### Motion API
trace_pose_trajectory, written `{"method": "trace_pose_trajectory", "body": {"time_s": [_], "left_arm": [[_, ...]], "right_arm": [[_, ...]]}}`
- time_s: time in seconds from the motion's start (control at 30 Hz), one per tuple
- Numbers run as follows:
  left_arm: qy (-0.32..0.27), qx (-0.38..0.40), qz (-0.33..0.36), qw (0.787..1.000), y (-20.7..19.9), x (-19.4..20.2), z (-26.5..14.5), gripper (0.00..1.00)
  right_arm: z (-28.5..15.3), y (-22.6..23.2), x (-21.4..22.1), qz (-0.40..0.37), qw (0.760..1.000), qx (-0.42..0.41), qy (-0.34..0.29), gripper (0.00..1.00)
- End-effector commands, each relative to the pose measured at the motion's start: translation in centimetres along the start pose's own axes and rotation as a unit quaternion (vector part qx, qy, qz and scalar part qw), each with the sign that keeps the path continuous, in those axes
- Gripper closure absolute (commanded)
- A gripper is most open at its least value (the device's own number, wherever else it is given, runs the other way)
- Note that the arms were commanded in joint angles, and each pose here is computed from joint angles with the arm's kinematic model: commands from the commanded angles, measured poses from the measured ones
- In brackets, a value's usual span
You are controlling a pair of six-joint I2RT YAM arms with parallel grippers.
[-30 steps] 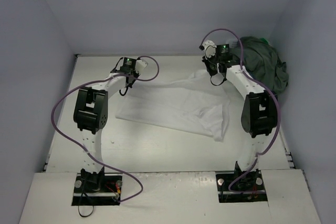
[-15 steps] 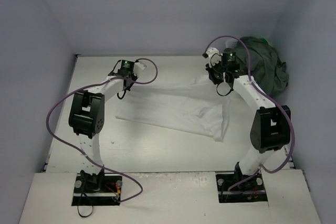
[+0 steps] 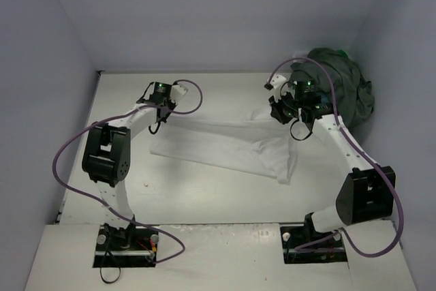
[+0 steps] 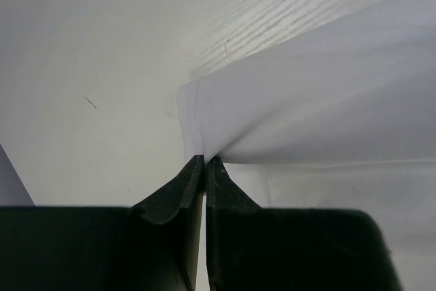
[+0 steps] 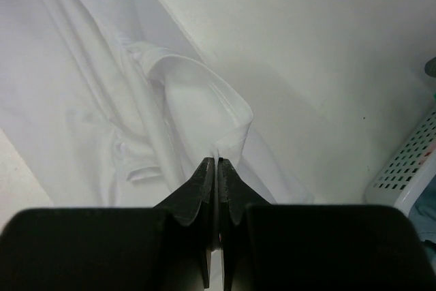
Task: Fold and stack the t-shirts
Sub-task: Grap the side of the flattened tshirt furthest away from the robot with both arms, then fold the other side of the tshirt into a rectangle
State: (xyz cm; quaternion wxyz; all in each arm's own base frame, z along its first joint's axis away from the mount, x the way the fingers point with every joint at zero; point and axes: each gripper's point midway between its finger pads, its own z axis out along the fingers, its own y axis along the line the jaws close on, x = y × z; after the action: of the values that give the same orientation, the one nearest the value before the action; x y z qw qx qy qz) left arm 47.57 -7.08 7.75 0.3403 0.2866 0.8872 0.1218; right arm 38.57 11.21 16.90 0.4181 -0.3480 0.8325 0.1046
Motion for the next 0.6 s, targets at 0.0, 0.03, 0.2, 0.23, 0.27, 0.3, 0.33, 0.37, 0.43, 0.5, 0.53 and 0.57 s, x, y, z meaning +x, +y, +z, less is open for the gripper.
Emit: {"method": "trace_pose_trajectory", "body": {"time_s": [0.0, 0.03, 0.2, 0.23, 0.27, 0.3, 0.33, 0.37, 0.43, 0.5, 0.53, 0.57], "left_arm": [[-0.050, -0.028, -0.010, 0.998, 2.3, -2.7, -3.3, 1.00], [-0.048, -0.028, -0.010, 0.998, 2.4, -2.4, -3.4, 1.00], [-0.044, -0.022, -0.007, 0.999, 2.2, -1.5, -4.2, 1.00], [-0.041, -0.020, -0.007, 0.999, 2.0, -1.1, -4.2, 1.00], [-0.046, -0.021, -0.007, 0.999, 2.1, -1.2, -4.6, 1.00], [-0.046, -0.020, -0.006, 0.999, 2.0, -1.1, -4.8, 1.00], [-0.043, -0.018, -0.006, 0.999, 1.9, -0.8, -4.9, 1.00], [-0.047, -0.020, -0.004, 0.999, 2.0, -0.9, -5.3, 1.00], [-0.047, -0.018, -0.004, 0.999, 2.0, -0.8, -5.6, 1.00], [-0.047, -0.015, -0.004, 0.999, 1.9, -0.6, -6.1, 1.00], [-0.049, -0.012, -0.004, 0.999, 1.8, -0.6, -6.3, 1.00], [-0.048, -0.010, -0.003, 0.999, 1.6, -0.3, -6.6, 1.00]], "right_arm": [[-1.9, 1.9, -1.8, -0.039, 0.998, -0.032, -0.035, 1.00], [-2.1, 2.2, -1.6, -0.046, 0.998, -0.037, -0.033, 1.00], [-2.6, 4.1, -0.9, -0.061, 0.995, -0.070, -0.018, 1.00], [-2.6, 4.3, -0.7, -0.063, 0.995, -0.074, -0.015, 1.00], [-2.6, 4.7, -0.3, -0.067, 0.995, -0.079, -0.010, 1.00], [-2.6, 5.0, -0.2, -0.073, 0.994, -0.082, -0.007, 1.00], [-2.5, 5.2, 0.1, -0.076, 0.994, -0.085, -0.001, 1.00], [-2.6, 5.5, 0.5, -0.080, 0.993, -0.090, 0.006, 1.00], [-2.5, 5.9, 1.1, -0.087, 0.992, -0.092, 0.016, 1.00], [-2.5, 6.2, 1.7, -0.094, 0.991, -0.095, 0.026, 1.00], [-2.5, 6.4, 1.9, -0.098, 0.990, -0.094, 0.031, 1.00], [-2.5, 6.5, 2.2, -0.103, 0.990, -0.095, 0.035, 1.00]]}}
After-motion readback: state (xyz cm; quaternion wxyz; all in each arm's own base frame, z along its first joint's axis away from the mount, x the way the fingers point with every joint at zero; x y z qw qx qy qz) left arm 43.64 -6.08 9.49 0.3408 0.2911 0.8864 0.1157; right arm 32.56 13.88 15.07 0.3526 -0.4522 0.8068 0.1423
